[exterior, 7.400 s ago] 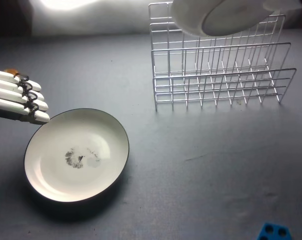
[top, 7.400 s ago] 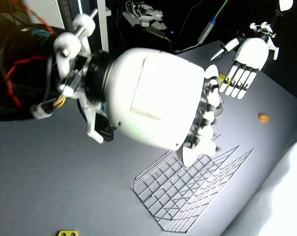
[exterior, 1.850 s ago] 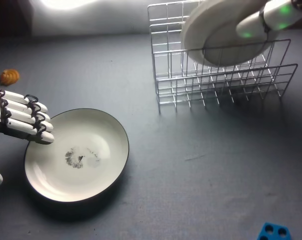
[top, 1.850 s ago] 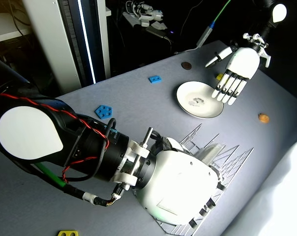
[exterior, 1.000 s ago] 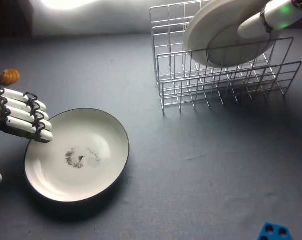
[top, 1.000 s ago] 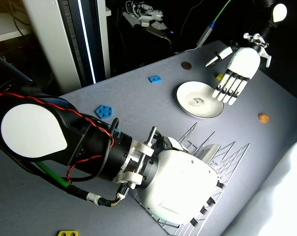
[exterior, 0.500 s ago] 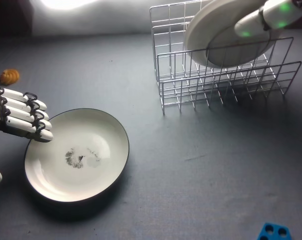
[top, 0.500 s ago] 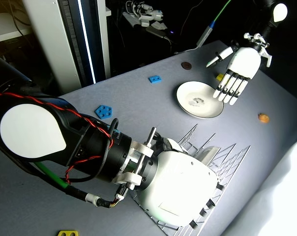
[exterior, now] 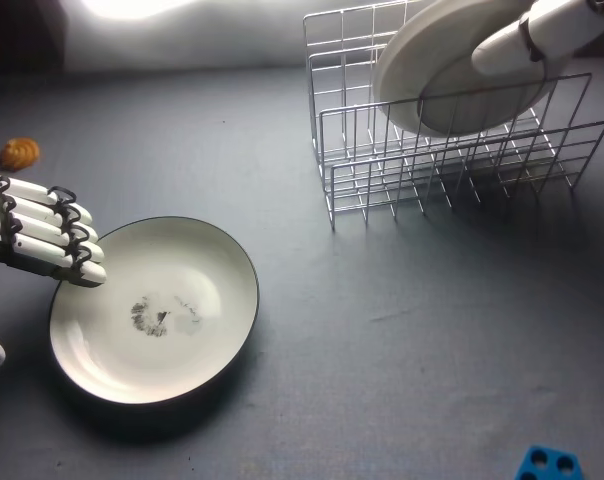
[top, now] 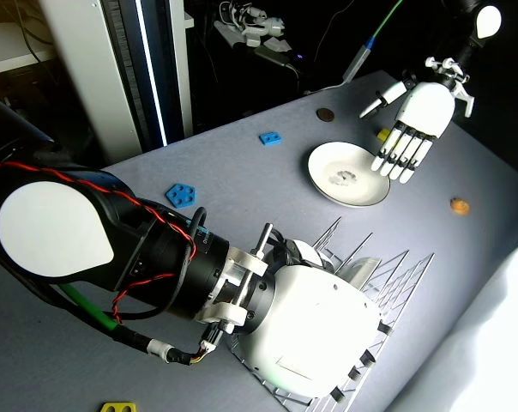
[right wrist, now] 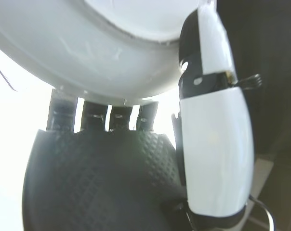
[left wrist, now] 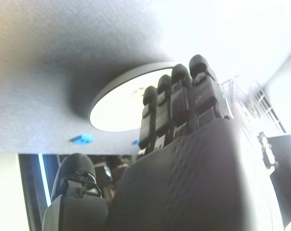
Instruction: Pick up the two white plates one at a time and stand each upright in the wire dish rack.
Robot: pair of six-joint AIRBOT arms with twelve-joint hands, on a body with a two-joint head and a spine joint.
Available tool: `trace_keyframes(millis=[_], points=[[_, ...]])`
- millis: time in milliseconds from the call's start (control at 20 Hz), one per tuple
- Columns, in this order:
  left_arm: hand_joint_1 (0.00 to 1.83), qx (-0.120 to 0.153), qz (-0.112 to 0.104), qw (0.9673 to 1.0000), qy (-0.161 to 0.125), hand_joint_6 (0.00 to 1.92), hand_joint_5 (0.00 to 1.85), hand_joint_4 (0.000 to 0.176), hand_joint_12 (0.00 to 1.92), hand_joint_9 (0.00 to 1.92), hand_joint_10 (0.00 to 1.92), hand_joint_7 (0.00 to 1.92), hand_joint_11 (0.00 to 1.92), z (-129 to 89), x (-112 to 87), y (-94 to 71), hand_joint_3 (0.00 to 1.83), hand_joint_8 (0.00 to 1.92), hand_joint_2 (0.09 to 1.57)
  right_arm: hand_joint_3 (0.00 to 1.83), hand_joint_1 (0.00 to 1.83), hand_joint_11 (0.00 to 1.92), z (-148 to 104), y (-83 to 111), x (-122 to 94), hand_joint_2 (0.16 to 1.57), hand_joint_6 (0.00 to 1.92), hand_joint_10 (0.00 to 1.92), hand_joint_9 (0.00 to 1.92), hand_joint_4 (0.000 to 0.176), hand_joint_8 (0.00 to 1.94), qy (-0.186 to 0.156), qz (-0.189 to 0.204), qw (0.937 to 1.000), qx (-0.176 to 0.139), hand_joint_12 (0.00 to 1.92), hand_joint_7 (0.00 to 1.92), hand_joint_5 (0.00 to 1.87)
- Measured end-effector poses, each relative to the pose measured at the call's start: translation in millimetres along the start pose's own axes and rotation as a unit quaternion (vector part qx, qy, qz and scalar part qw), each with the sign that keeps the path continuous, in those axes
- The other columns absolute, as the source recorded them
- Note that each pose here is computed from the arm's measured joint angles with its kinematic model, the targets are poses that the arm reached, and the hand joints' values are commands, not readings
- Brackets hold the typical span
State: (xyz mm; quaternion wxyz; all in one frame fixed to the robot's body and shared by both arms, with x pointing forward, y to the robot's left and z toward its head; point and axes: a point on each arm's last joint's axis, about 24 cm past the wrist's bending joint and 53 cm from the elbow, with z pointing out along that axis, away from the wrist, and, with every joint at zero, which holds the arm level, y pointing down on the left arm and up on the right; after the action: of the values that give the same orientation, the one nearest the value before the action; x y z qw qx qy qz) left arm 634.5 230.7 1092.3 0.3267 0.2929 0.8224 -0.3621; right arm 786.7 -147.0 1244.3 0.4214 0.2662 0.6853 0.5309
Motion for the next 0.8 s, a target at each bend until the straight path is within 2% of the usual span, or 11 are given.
trace_keyframes(millis=[100,150,200,250,300,350,400,450,550,650,800], points=[[0.00,0.000,0.000,1.0000,0.000,0.00,0.17,0.000,0.16,0.12,0.00,0.15,0.00,0.0,0.3,0.1,0.00,0.00,1.13,0.00,1.22,0.63,0.0,0.2,-0.2,1.10,0.97,0.01,1.16,0.033,0.91,0.000,0.000,1.0000,0.000,1.01,1.02,1.01],[0.00,0.000,0.000,1.0000,0.000,0.00,0.18,0.000,0.17,0.12,0.00,0.15,0.00,0.0,0.3,0.1,0.00,0.00,1.13,0.00,1.12,0.54,0.0,0.2,-0.2,1.13,1.06,0.00,1.09,0.000,0.47,0.000,0.000,1.0000,0.000,1.06,0.96,0.93],[0.00,0.000,0.000,1.0000,0.001,0.00,0.18,0.000,0.19,0.12,0.00,0.16,0.00,0.0,0.4,0.1,0.00,0.00,1.13,0.00,1.08,0.51,0.0,0.1,-0.2,1.09,0.50,0.01,1.06,0.000,0.25,0.000,0.000,1.0000,0.000,1.07,0.97,0.83],[0.00,0.000,0.000,1.0000,0.001,0.00,0.18,0.000,0.19,0.12,0.00,0.16,0.00,0.0,0.4,0.1,0.00,0.00,1.13,0.00,1.07,0.50,-0.1,0.1,-0.4,1.07,0.23,0.01,1.06,0.000,0.12,-0.001,-0.002,1.0000,0.000,1.06,1.01,0.87],[0.00,0.000,0.000,1.0000,0.001,0.00,0.17,0.000,0.16,0.11,0.00,0.15,0.00,0.0,0.4,0.1,0.00,0.00,1.13,0.00,1.13,0.61,-0.1,0.1,-0.4,1.09,0.72,0.02,1.11,0.000,0.07,-0.001,-0.002,1.0000,0.000,1.04,1.13,1.02],[0.00,0.000,0.000,1.0000,0.001,0.00,0.16,0.000,0.15,0.10,0.00,0.14,0.00,0.0,0.4,0.1,0.00,0.00,1.13,0.00,1.15,0.67,-0.1,0.1,-0.4,1.10,0.89,0.02,1.12,0.000,0.05,-0.001,-0.002,1.0000,0.000,1.05,1.18,1.01],[0.00,0.000,0.000,1.0000,0.000,0.00,0.17,0.000,0.15,0.10,0.00,0.14,0.00,0.0,0.3,0.2,0.00,0.00,1.13,0.04,1.22,0.70,-0.1,-0.1,-0.6,1.06,0.91,0.02,1.14,0.000,0.61,-0.001,-0.002,1.0000,0.001,1.05,1.10,1.06],[0.00,0.000,0.000,1.0000,0.000,0.00,0.18,0.000,0.16,0.11,0.00,0.15,0.00,0.0,0.3,0.1,0.00,0.01,1.13,0.01,1.22,0.67,-0.1,0.1,-0.3,1.09,0.98,0.01,1.15,0.010,0.81,0.000,-0.001,1.0000,0.000,1.07,1.04,1.02],[0.00,0.000,0.000,1.0000,0.000,0.00,0.14,0.000,0.12,0.10,0.00,0.13,0.00,0.0,0.3,0.1,0.00,0.00,1.12,0.00,1.23,0.66,0.0,0.7,-1.0,1.10,1.00,0.02,1.17,0.000,0.82,-0.001,-0.002,1.0000,0.000,1.02,1.04,1.02],[0.00,0.000,0.000,1.0000,0.001,0.01,0.18,0.000,0.13,0.11,0.01,0.15,0.01,0.0,0.4,0.1,0.00,0.01,1.13,0.00,1.22,0.63,-0.1,0.7,-1.2,1.10,1.03,0.02,1.18,0.004,0.84,-0.002,-0.002,1.0000,0.000,1.03,1.03,1.00],[0.00,0.000,0.000,1.0000,0.001,0.01,0.17,0.000,0.13,0.11,0.00,0.14,0.00,0.0,0.4,0.1,0.00,0.00,1.13,0.00,1.23,0.64,-0.1,0.7,-1.2,1.11,1.06,0.01,1.17,0.000,0.87,-0.002,-0.002,1.0000,0.000,1.06,0.99,1.01]])
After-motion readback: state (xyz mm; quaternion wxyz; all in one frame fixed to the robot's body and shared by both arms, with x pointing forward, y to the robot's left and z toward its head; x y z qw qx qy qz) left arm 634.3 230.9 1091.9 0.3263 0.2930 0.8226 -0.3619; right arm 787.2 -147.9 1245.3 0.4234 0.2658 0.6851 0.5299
